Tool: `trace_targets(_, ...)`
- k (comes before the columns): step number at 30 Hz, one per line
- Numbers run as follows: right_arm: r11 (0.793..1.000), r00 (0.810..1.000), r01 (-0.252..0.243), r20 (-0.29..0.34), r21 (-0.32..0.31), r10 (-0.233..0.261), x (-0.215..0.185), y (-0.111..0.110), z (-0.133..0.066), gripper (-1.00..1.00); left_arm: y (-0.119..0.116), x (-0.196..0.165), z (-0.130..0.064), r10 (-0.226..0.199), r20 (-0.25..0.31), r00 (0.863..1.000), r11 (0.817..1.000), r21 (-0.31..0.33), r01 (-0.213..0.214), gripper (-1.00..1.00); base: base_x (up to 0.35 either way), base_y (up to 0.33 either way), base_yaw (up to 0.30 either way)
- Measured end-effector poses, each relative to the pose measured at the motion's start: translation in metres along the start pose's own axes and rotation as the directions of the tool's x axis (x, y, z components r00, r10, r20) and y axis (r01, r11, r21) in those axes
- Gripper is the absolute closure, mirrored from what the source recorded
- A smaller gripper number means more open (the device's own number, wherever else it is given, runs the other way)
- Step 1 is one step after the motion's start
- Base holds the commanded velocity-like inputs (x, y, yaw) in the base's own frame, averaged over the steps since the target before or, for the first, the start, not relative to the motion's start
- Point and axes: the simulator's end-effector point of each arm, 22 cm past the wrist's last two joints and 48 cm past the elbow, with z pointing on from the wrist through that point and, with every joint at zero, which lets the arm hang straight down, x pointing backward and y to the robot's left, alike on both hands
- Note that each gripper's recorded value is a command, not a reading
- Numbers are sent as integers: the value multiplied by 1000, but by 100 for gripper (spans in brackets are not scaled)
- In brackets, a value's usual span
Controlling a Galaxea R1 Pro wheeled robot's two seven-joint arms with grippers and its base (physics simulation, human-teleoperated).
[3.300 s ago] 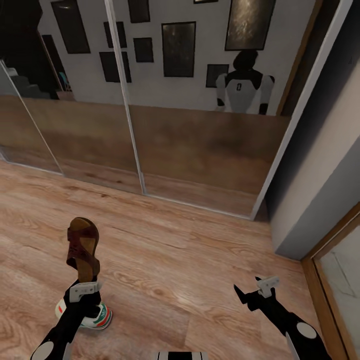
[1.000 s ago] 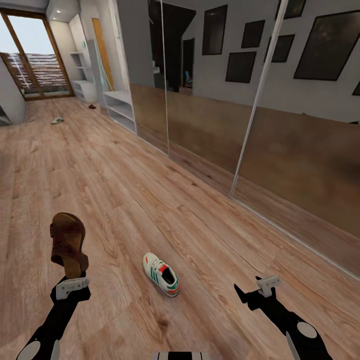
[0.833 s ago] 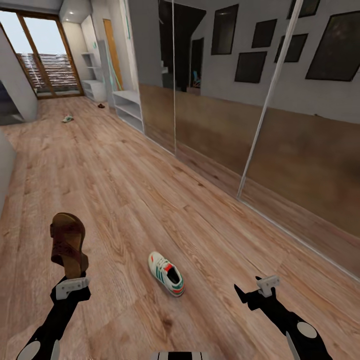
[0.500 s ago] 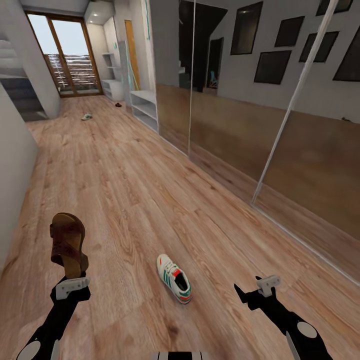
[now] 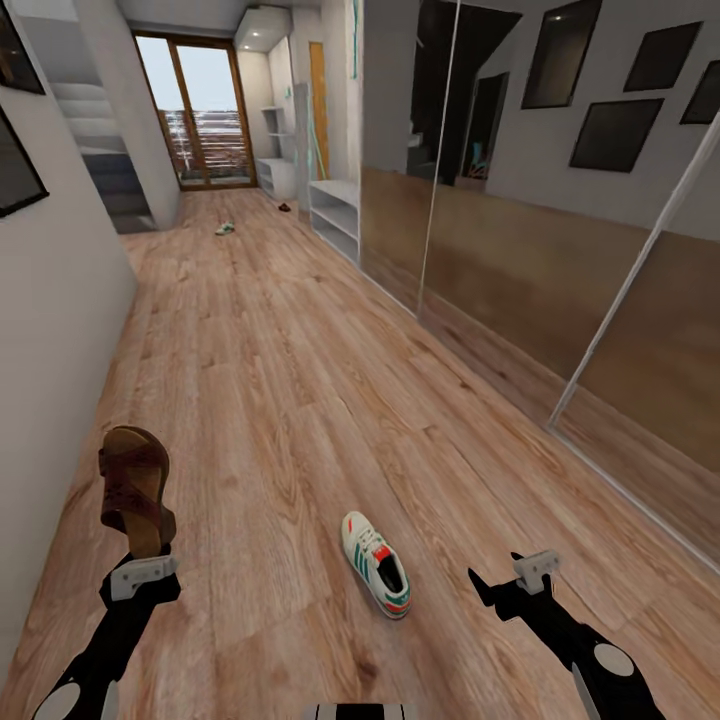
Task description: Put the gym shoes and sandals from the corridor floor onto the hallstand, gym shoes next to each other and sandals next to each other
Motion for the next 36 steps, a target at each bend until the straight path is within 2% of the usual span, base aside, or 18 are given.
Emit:
trace_targets(8, 1000, 1000, 0, -2, 0, 0, 1, 0, 0, -100, -1, 1, 0, -1, -2, 1000, 1000, 2, 1, 100, 0, 0, 180)
trace_targets(30, 1000, 1000, 12, 4, 7, -12, -3, -6, -2, -100, -1, 1, 0, -2, -1, 1000, 1000, -1, 2, 100, 0, 0, 4)
trace_targets(36, 1000, 1000, 13, 4, 8, -13, -3, -7, -2, -100, -3, 2, 0, -4, -2, 1000, 1000, 0, 4, 100, 0, -142, 15)
